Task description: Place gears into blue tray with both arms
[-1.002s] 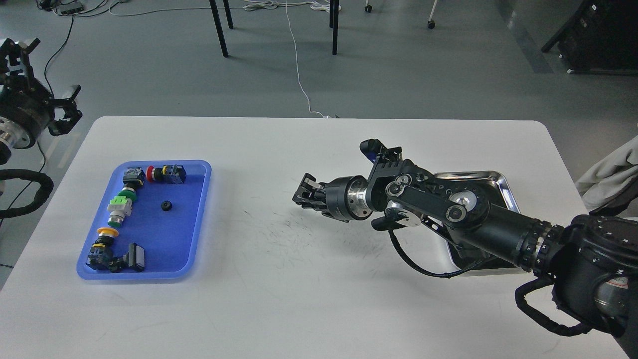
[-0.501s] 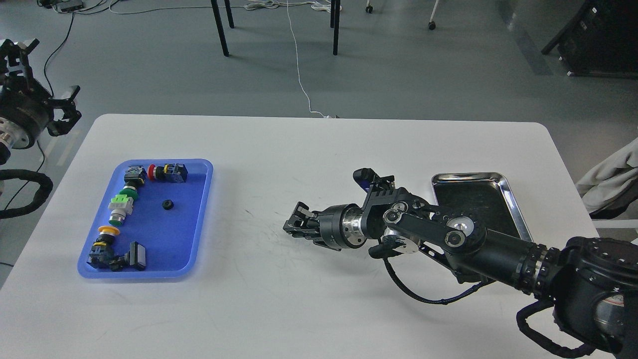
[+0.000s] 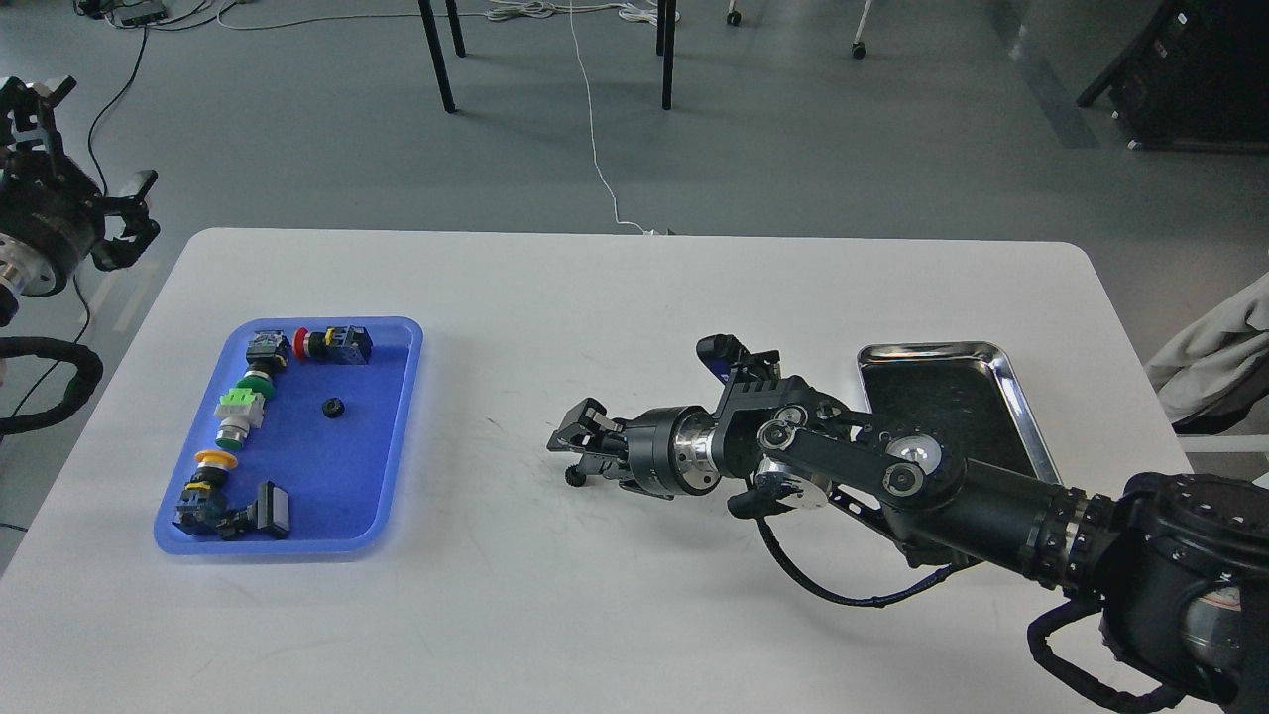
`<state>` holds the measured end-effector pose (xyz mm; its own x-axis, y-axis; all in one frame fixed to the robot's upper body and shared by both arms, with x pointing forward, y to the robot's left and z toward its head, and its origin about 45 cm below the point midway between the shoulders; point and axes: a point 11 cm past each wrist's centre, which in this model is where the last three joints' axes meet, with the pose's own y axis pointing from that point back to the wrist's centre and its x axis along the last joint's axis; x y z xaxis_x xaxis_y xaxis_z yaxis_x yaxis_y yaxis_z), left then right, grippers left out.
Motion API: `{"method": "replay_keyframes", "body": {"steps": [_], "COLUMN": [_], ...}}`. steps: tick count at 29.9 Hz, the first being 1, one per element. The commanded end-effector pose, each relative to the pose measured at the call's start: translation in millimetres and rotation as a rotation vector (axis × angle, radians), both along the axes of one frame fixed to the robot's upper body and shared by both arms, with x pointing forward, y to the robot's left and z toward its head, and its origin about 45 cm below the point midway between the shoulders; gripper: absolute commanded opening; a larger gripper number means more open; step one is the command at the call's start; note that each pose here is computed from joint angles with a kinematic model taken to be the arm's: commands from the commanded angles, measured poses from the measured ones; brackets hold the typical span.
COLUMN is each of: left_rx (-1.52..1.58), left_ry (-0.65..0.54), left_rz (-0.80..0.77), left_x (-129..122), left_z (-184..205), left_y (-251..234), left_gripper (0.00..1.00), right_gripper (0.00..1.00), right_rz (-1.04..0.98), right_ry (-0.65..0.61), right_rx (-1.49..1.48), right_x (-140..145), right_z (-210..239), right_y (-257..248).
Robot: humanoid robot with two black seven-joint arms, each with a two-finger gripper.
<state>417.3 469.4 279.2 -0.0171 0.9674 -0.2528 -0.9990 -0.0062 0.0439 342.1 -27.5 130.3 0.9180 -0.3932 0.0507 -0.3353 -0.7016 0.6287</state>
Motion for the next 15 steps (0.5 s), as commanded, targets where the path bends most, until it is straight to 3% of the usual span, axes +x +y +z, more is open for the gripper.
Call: {"method": "replay_keyframes", "body": {"steps": [1,4,11,15], "left_rx": [-0.003,-0.005,-0.019,-0.013], "left_ry": [0.005,0.009,0.02,0.0], "left_rz": [0.011,0.054,0.084,-0.028], "left_x": [-0.6,-1.1,1.3,-0.3], "left_z": [-2.5,-4.6,-8.1,-2.2], "left_y": [3.0,16.6,25.9,18.7], "left_gripper": [0.98,0.98,0.98,0.98], "right_gripper": [0.74,0.87,0.92,0.93], "right_rz": [-0.035,-0.103,-0.252,-0.383], "right_ry": [-0.014,-0.028,-0.05,-0.024], "right_rx": [0.041,0.12,0.279,0.486], "right_x": [10.2,29.4,68.5,93.6], "right_z": [10.4,32.9,76.3,117.9], "right_y": [0.1,-1.3,-16.4,-33.0]}}
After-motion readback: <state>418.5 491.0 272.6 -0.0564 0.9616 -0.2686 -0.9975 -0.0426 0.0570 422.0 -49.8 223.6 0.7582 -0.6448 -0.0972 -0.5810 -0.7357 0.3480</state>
